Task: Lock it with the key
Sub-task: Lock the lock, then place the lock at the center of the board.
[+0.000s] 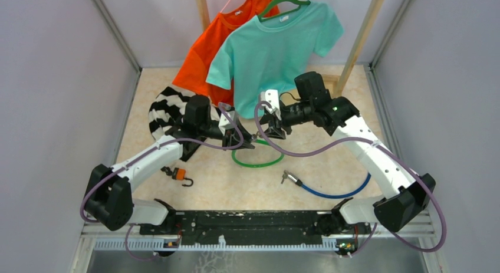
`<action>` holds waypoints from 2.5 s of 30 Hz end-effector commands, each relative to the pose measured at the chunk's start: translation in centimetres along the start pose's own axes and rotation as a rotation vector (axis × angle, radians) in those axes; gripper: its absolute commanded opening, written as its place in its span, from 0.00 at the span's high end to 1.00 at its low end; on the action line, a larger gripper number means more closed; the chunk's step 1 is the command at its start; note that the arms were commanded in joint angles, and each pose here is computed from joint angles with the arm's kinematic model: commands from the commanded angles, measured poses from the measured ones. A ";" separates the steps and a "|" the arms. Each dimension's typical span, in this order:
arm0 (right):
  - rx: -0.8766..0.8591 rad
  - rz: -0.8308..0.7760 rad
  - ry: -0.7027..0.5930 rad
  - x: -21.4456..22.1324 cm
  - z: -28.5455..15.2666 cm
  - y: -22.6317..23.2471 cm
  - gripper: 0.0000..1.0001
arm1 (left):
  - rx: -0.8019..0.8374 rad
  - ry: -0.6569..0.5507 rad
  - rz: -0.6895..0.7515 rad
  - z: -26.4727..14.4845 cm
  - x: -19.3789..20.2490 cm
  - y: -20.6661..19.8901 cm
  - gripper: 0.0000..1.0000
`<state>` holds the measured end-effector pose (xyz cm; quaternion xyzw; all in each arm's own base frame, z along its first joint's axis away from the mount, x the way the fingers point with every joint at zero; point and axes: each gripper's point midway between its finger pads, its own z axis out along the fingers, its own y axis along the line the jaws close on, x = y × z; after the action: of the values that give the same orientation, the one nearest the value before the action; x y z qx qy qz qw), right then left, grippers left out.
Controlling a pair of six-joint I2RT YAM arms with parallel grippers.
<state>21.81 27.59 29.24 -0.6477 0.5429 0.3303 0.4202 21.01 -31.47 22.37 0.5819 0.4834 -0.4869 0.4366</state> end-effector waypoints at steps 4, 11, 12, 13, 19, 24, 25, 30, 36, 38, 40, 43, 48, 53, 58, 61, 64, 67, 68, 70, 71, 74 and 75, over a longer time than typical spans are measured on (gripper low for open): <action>-0.028 -0.003 -0.053 -1.2 0.9 0.2 0.61 | 0.032 -0.006 0.005 0.0 -0.3 -0.9 1.00; -0.032 0.016 -0.036 -0.5 1.3 0.1 0.73 | 0.032 -0.008 0.010 0.0 -0.4 -0.9 1.00; -0.037 0.019 -0.034 -0.4 1.4 0.2 0.75 | 0.032 -0.007 0.009 0.0 -0.4 -0.9 1.00; -0.041 0.018 -0.034 -0.3 1.4 0.2 0.77 | 0.031 -0.007 0.010 0.0 -0.4 -0.9 1.00; -0.037 -0.010 -0.019 -0.7 0.9 0.1 1.00 | 0.029 -0.005 0.009 0.0 -0.3 -0.9 1.00; 0.190 -0.088 -0.032 -3.3 -3.5 -4.8 1.00 | 0.014 -0.001 0.014 -0.1 -0.3 -0.7 1.00; 0.243 -0.084 -0.055 -3.7 -4.8 -5.9 1.00 | 0.010 0.000 0.014 -0.1 -0.3 -0.6 1.00; 0.338 -0.023 -0.116 -3.8 -8.3 -7.8 1.00 | -0.015 0.007 0.024 -0.3 -0.4 -0.2 1.00; 0.170 0.041 -0.158 -1.0 -5.8 -3.8 1.00 | -0.061 0.013 0.015 -0.5 -0.8 0.7 1.00; 0.205 0.021 -0.121 0.5 -5.7 -3.6 1.00 | -0.119 -0.002 -0.028 -1.1 -1.5 1.9 1.00; 0.237 0.042 -0.078 2.3 -5.6 -3.6 1.00 | -0.202 -0.037 -0.141 -2.3 -2.2 3.6 1.00; 0.235 0.089 -0.039 4.3 -5.2 -2.7 1.00 | -0.328 -0.157 -0.403 -4.8 -3.3 6.4 1.00; 0.253 0.135 -0.041 5.3 -5.1 -1.6 1.00 | -0.422 -0.338 -0.717 -7.7 -3.4 8.6 1.00; 0.245 0.190 -0.055 6.1 -4.6 -0.8 1.00 | -0.541 -0.471 -0.922 -9.8 -1.1 10.1 1.00; 0.227 0.231 -0.062 7.2 -4.0 0.0 1.00 | -0.654 -0.536 -1.120 -11.5 3.1 12.0 1.00; 0.219 0.246 -0.062 7.8 -3.6 0.2 1.00 | -0.686 -0.525 -1.185 -11.3 5.4 12.7 0.97; 0.205 0.259 -0.070 8.3 -3.1 0.4 1.00 | -0.701 -0.511 -1.219 -11.0 7.4 13.7 0.95; 0.192 0.271 -0.079 8.7 -2.7 0.6 1.00 | -0.679 -0.465 -1.242 -10.3 9.3 14.5 0.89; 0.187 0.277 -0.082 8.9 -2.5 0.6 1.00 | -0.670 -0.446 -1.254 -10.1 10.0 14.8 0.86; 0.175 0.290 -0.084 9.3 -2.2 0.7 1.00 | -0.664 -0.408 -1.287 -9.7 11.3 15.1 0.80; 0.170 0.298 -0.082 9.5 -2.0 0.8 1.00 | -0.670 -0.392 -1.294 -9.6 12.0 15.1 0.76; 0.164 0.305 -0.080 9.9 -1.7 0.8 1.00 | -0.693 -0.343 -1.303 -9.5 13.6 14.9 0.63; 0.162 0.305 -0.080 10.0 -1.7 0.8 1.00 | -0.703 -0.325 -1.303 -9.6 14.0 14.7 0.57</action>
<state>22.65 21.03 20.15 -0.5014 0.6650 0.3577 0.4224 37.59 -22.26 10.22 -0.1086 0.7804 -0.5508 0.2754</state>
